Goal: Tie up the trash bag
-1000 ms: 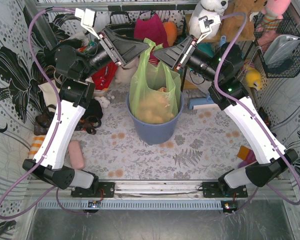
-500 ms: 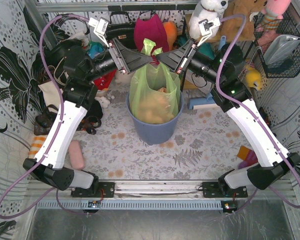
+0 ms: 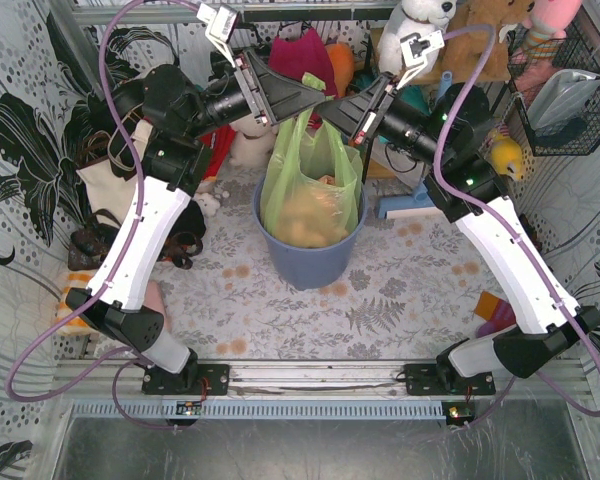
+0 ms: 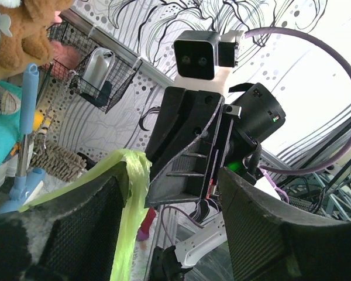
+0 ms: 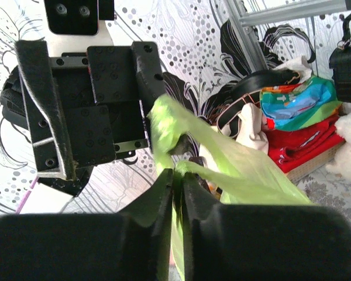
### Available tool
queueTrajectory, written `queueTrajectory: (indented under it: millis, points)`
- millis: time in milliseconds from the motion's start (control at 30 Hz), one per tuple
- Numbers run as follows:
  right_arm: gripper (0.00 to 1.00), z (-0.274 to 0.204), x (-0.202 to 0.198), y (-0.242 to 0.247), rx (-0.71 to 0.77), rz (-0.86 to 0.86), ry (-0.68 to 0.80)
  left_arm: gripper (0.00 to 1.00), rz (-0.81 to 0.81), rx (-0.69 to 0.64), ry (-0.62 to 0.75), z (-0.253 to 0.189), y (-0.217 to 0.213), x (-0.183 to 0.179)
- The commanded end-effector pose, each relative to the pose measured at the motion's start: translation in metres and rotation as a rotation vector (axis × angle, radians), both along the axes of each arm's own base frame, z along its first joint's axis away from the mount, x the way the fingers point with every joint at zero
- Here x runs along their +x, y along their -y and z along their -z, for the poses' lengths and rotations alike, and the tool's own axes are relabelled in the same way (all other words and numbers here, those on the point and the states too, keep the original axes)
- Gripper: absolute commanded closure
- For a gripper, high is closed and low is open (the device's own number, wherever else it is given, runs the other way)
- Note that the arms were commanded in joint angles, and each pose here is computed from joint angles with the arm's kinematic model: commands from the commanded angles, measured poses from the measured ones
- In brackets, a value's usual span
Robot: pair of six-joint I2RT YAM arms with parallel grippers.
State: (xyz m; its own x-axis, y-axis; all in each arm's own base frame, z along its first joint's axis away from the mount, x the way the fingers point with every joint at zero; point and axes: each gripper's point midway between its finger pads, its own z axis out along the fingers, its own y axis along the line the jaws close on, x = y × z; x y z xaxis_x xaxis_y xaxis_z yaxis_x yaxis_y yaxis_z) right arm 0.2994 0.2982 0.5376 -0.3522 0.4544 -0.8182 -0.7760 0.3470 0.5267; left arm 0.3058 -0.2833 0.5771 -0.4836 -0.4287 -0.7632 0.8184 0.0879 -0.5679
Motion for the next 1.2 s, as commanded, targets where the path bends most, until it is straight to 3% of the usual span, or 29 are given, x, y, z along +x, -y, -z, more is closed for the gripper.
queueTrajectory:
  millis: [0,67,433,633,900,1167]
  points:
    - [0.96,-0.018,-0.002,0.005,0.014,0.028,0.061,0.33,-0.001,-0.009,0.056,-0.014,-0.003,-0.009]
    - [1.00,-0.017,-0.001,0.007,0.009,0.040,0.062,0.39,-0.022,-0.012,0.062,-0.015,-0.006,-0.011]
    - [1.00,-0.026,-0.007,0.026,0.003,0.124,0.100,0.75,-0.202,-0.008,0.137,-0.026,-0.029,-0.017]
    - [1.00,-0.034,-0.009,0.026,0.011,0.118,0.122,0.96,-0.184,-0.042,0.190,-0.040,-0.033,-0.032]
    - [1.00,-0.082,-0.024,0.027,0.055,0.083,0.229,1.00,-0.218,-0.077,0.268,-0.076,-0.046,-0.047]
    - [1.00,-0.022,-0.003,0.026,0.023,0.136,0.106,1.00,-0.260,-0.083,0.131,-0.017,-0.049,-0.020]
